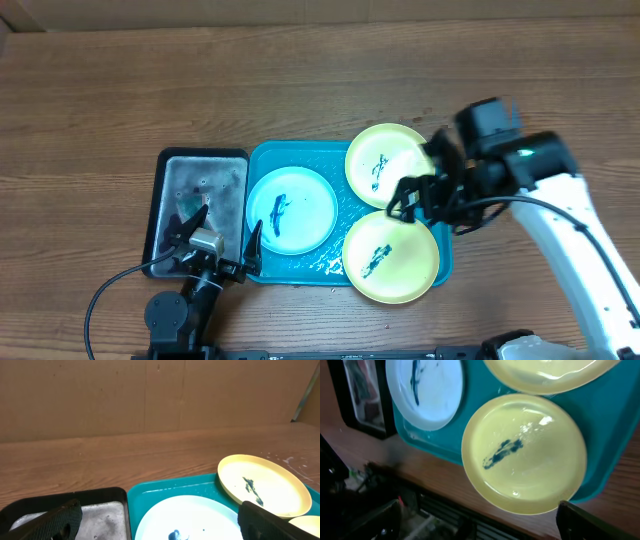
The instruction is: Clean dirty plates on tray and stack at the side
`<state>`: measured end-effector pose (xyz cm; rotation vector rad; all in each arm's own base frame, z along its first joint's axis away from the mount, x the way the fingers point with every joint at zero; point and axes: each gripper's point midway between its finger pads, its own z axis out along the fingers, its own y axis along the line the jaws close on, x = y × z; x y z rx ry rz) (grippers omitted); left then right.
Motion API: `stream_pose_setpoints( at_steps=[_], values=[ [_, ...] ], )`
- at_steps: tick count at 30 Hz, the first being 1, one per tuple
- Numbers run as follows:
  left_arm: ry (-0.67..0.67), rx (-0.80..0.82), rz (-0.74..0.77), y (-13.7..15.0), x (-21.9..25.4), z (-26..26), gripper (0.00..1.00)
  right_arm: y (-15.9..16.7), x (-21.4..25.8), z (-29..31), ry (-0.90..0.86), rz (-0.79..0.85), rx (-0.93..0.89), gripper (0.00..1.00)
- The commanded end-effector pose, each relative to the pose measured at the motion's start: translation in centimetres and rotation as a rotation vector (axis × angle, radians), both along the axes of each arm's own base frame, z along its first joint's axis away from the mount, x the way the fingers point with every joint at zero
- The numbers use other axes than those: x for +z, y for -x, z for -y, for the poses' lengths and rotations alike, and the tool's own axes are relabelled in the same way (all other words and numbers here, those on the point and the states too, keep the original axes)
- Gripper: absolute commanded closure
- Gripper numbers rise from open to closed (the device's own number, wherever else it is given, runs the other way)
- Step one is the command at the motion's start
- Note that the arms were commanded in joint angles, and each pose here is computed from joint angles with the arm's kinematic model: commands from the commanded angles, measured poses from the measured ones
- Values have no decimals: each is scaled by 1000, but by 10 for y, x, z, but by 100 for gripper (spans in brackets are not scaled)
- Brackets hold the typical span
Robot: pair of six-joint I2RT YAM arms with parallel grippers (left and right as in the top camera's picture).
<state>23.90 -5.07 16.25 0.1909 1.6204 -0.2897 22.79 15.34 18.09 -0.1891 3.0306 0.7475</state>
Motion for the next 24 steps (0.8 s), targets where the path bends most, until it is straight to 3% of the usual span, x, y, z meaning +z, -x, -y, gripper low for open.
stream_pose_setpoints(
  at_steps=[1,9,15,18,24],
  values=[
    [13,9,4,0,1,-1,0,13,7,-27,-5,40,131,0],
    [27,-2,1,1,1,1,0,29,14,-70,-78,96,280,0],
    [137,-150,-38,10,3,25,0,12,19,-85,-118,187,287,0],
    [209,-150,-79,11,6,26,0,2,13,-90,-114,183,254,0],
    [160,-122,-126,7,40,22,0,-17,-22,-107,-100,87,183,0]
  ],
)
